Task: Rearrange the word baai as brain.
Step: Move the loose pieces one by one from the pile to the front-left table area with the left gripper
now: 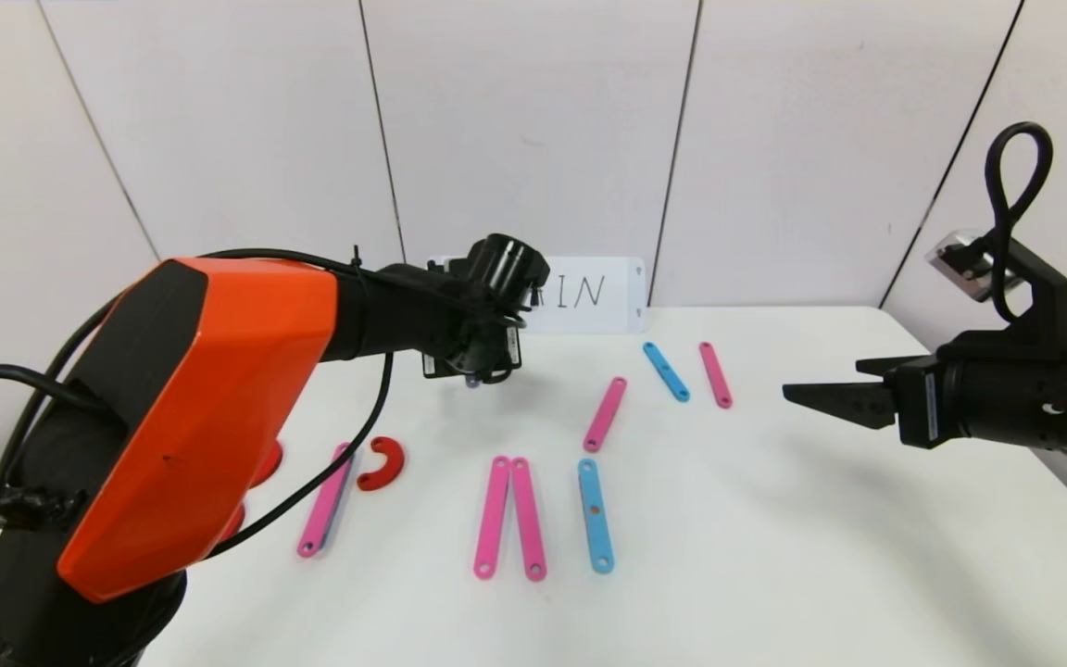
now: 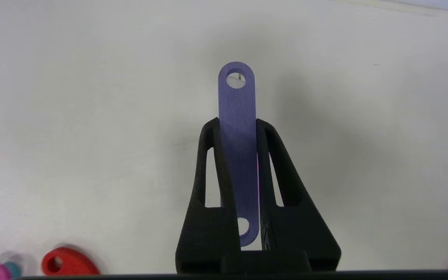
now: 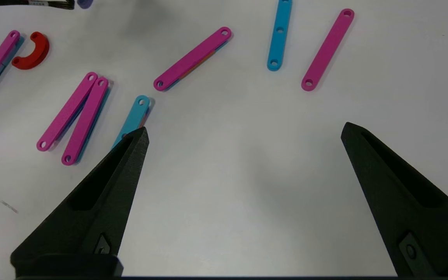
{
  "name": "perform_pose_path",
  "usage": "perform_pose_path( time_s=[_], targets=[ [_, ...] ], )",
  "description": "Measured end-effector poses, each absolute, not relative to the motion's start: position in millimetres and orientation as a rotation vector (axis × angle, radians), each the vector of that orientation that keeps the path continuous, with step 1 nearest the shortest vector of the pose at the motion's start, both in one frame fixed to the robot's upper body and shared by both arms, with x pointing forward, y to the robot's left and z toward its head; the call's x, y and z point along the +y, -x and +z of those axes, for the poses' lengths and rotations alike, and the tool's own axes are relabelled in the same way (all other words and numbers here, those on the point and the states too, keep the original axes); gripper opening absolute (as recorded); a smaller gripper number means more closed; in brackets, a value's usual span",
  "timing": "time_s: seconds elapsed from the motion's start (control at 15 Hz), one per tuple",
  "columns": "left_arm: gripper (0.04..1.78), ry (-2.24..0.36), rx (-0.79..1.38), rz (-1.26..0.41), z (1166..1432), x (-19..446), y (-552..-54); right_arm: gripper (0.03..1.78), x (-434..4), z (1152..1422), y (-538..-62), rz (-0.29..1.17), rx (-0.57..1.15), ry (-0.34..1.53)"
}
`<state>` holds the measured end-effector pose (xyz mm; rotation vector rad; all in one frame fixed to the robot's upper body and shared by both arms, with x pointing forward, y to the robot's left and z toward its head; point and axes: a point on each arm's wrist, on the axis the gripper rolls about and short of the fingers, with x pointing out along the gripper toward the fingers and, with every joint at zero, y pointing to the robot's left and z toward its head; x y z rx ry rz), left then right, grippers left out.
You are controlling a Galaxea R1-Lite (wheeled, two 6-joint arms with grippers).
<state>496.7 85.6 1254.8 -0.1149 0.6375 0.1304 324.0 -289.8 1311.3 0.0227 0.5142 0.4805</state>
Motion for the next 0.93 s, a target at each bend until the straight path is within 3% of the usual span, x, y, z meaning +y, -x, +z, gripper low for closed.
perform_pose_path(
  time_s=[0.53, 0.93],
  targets=[
    [0.19, 0.208, 0.755, 0.319, 1288.6, 110.9, -454.5, 1.73, -289.7, 1308.6, -327.9, 0.478, 0.526, -0.024],
    [0.19, 0.196, 0.855, 0.370, 1280.5, 127.8, -412.6, 1.73, -288.7, 1303.2, -333.5, 0.478, 0.548, -0.025]
  ],
)
